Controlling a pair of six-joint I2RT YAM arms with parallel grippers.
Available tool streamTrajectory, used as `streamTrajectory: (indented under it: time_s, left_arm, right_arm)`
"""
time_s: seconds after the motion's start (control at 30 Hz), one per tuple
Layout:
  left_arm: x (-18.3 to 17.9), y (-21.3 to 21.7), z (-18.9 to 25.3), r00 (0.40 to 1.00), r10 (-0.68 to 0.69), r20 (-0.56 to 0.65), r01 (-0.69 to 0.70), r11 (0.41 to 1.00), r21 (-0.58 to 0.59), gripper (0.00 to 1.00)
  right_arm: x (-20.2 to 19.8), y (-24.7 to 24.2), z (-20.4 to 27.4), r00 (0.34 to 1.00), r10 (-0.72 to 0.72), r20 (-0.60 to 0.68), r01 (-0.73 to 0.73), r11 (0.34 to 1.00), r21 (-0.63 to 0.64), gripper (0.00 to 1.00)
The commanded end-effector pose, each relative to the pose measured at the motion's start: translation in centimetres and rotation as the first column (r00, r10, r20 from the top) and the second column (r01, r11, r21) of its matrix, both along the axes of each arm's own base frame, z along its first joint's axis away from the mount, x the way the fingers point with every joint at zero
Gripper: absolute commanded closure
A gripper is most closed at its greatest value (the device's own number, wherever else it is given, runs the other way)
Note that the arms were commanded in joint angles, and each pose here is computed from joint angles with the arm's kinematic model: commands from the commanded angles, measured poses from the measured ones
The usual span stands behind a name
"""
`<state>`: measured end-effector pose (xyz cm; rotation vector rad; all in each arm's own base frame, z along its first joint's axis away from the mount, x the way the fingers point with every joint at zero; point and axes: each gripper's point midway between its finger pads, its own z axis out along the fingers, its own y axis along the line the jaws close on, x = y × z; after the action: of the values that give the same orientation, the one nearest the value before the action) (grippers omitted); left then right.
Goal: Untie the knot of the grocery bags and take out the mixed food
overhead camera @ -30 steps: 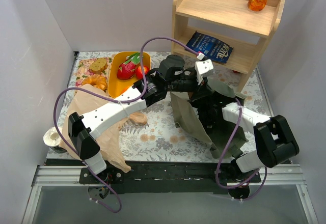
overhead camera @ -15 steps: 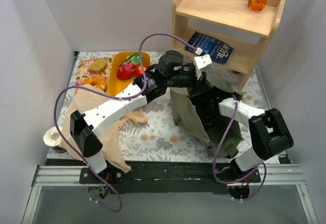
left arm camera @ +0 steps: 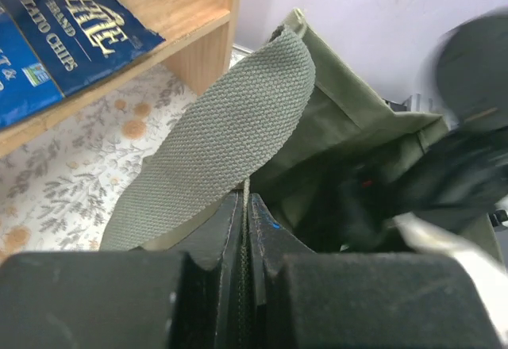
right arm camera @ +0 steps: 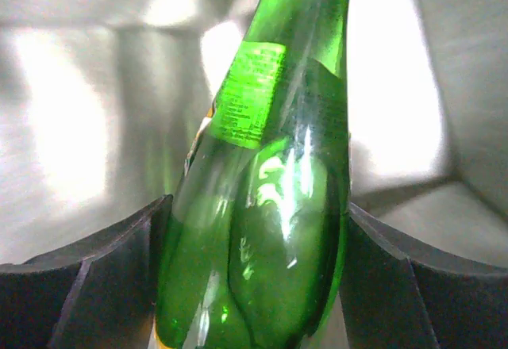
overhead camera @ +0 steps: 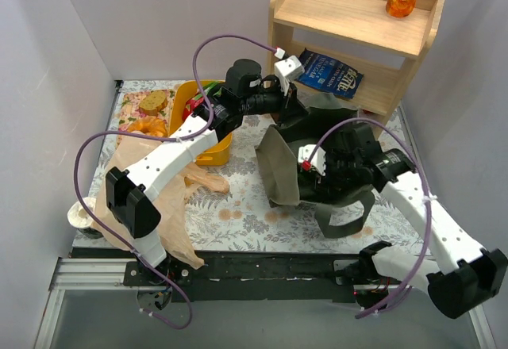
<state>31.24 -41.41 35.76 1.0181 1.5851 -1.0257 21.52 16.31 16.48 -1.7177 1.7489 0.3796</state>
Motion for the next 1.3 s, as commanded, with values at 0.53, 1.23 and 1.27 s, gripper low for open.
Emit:
streamTrajectory:
  time_s: [0.53,1.23,1.27]
  left_arm:
    - [6.9,5.0,6.8,0.983,0.075,-0.170,-0.110,0.972,-0.206,0.10]
    - [4.7,11.8,18.1,0.994,-0.046,-0.103,-0.014,0.855,-0.519,0.02]
    - [4.9,11.2,17.8,0.995,-0.051,-0.091,-0.003,0.858,-0.514,0.02]
  right_arm:
    - [-1.1,2.9,26.4,0.942,-0.205,0.265,0.019,0.823,0.568,0.99]
    - [12.1,4.5,38.9,0.761,-0.508,0.403,0.011,0.632,0.775,0.99]
    - [12.5,4.7,38.6,0.769,-0.512,0.382,0.024,0.621,0.783,0.99]
